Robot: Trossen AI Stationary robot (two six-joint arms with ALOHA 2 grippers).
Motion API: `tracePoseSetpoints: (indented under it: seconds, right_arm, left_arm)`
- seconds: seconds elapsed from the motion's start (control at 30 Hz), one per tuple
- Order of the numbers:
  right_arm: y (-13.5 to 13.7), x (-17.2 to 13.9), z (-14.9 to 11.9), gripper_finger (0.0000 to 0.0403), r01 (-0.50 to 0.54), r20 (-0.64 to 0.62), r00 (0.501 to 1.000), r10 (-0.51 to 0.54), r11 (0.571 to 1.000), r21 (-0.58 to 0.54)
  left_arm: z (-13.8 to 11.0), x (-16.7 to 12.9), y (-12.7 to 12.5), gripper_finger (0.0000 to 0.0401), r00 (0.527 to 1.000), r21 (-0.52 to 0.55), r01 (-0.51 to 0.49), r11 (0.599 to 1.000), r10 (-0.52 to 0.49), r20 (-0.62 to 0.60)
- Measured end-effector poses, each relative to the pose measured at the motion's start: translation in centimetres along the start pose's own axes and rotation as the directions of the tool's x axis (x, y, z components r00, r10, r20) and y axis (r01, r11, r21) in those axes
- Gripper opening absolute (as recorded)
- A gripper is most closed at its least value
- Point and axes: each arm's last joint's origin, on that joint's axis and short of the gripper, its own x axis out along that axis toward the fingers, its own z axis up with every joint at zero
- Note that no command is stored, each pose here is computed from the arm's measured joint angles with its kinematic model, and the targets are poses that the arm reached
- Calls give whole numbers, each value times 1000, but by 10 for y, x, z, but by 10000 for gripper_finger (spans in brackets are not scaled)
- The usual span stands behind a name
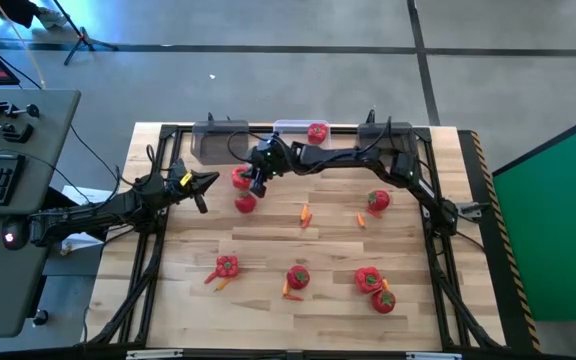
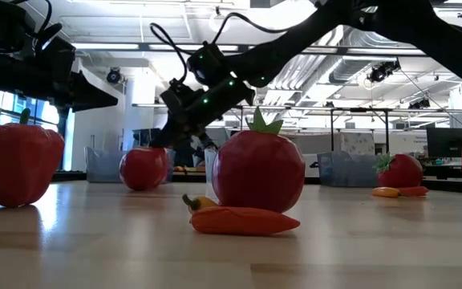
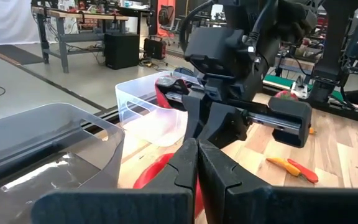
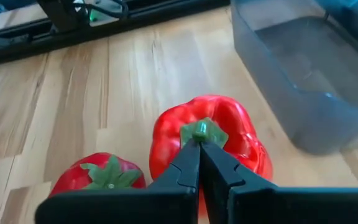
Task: Sort produce into baskets
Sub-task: Put the red bell pepper into the transparent bin
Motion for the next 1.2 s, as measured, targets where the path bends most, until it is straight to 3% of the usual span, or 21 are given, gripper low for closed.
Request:
tracePoseSetpoints:
  seconds: [0.6,0.7,1.0,1.2]
  right_arm:
    - [3,-15,4,5,22,-73,997,-21,1000,14]
    - [3,-15,4,30,27,-80,996,-26,1000,12]
    - [3,-18,3,161,42,-96,995,-40,999,16]
    - [4,-20,7,183,42,-83,996,-41,999,11]
  left_arm:
    - [0,0,0,0,1000,-10,0,1000,0,0]
    - [0,0,0,0,1000,-10,0,1000,0,0]
    - [0,0,0,0,1000,-10,0,1000,0,-1]
    - [0,0,0,0,1000,-10,0,1000,0,0]
